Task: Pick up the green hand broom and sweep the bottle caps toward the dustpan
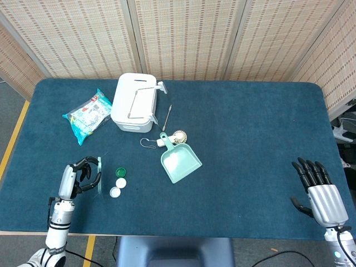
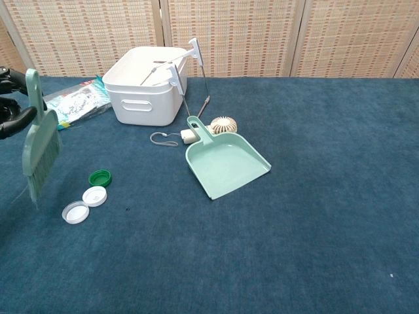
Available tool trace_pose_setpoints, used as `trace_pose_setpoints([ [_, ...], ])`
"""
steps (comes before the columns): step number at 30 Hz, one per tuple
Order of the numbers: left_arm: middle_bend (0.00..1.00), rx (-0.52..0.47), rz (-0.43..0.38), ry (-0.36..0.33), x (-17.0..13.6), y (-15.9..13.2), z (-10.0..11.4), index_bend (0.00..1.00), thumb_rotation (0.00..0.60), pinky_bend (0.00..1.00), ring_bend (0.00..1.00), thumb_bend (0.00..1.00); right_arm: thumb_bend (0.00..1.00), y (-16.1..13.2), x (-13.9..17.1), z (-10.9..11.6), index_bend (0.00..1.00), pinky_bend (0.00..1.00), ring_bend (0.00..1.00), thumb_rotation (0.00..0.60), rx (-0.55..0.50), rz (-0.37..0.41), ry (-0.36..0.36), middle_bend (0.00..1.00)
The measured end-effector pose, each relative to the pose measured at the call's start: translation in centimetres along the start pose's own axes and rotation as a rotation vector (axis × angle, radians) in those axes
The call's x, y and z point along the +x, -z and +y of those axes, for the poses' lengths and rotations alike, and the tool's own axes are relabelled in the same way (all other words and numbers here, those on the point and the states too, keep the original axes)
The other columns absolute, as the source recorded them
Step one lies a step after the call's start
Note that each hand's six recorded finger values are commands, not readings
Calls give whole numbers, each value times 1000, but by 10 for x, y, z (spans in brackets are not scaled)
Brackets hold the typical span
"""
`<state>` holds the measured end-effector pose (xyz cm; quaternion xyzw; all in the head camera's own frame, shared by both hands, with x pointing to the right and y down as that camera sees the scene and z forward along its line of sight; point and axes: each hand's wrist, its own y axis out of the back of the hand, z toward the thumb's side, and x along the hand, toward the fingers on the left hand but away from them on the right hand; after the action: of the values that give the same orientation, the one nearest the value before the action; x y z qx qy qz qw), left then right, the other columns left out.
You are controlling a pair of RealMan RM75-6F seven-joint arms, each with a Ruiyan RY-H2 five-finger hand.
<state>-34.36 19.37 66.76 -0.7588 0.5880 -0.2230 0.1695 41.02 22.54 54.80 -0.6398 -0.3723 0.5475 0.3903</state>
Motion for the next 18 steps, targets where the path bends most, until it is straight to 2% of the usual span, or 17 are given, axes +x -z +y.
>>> trace_pose_setpoints([
  [10,881,52,-9,58,-12,16,-18,756,600,913,740,724,203,2,1,2,0,0,0,600,-6,-1,1,0],
  [18,881,36,-3,92,-19,21,-33,757,600,913,739,723,203,1,1,1,0,0,0,600,-6,3,4,0],
])
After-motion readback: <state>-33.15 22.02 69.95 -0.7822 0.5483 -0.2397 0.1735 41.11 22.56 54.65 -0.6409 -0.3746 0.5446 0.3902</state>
